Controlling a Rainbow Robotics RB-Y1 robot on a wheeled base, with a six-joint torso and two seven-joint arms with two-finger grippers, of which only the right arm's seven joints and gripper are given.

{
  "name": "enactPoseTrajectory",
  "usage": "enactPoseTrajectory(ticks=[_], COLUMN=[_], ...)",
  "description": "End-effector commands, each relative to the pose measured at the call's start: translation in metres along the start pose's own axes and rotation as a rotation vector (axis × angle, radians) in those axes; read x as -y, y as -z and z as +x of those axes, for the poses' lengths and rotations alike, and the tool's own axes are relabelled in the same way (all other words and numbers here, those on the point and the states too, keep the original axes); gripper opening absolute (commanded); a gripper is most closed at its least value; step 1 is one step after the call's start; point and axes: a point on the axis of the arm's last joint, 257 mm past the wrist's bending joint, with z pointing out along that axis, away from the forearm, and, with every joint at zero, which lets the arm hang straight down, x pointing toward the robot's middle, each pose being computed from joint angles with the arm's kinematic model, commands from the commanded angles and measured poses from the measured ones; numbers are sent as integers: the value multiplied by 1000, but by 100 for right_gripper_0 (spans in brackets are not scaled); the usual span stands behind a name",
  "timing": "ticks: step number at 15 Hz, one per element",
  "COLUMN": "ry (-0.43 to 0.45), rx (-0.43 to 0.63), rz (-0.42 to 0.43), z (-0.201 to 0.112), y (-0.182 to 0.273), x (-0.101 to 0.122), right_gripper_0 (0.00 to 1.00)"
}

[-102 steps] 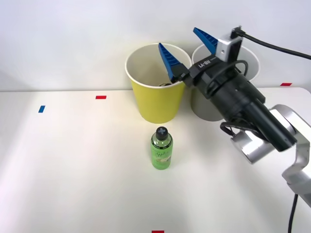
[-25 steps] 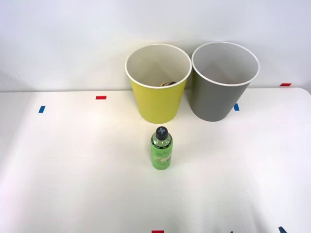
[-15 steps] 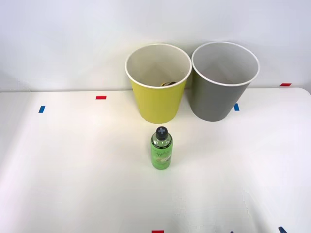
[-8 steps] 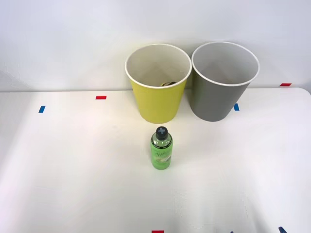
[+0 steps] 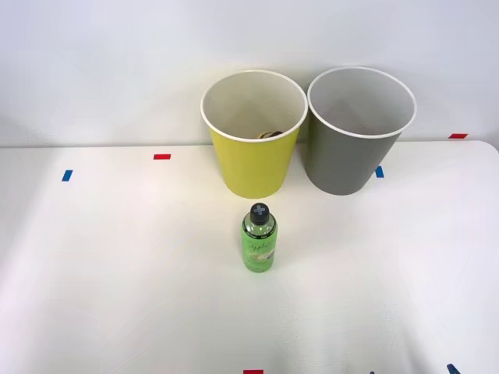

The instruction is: Put cans in the gray bin, plastic bottles in the light green bin

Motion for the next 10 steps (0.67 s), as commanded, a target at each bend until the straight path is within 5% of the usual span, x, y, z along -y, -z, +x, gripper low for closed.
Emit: enactPoseTrajectory(ticks=[1, 10], ry=[0, 0], rx=[0, 0], rz=[0, 0], z=[0, 0], y=[0, 0], x=[0, 0], right_gripper_0=[100, 100])
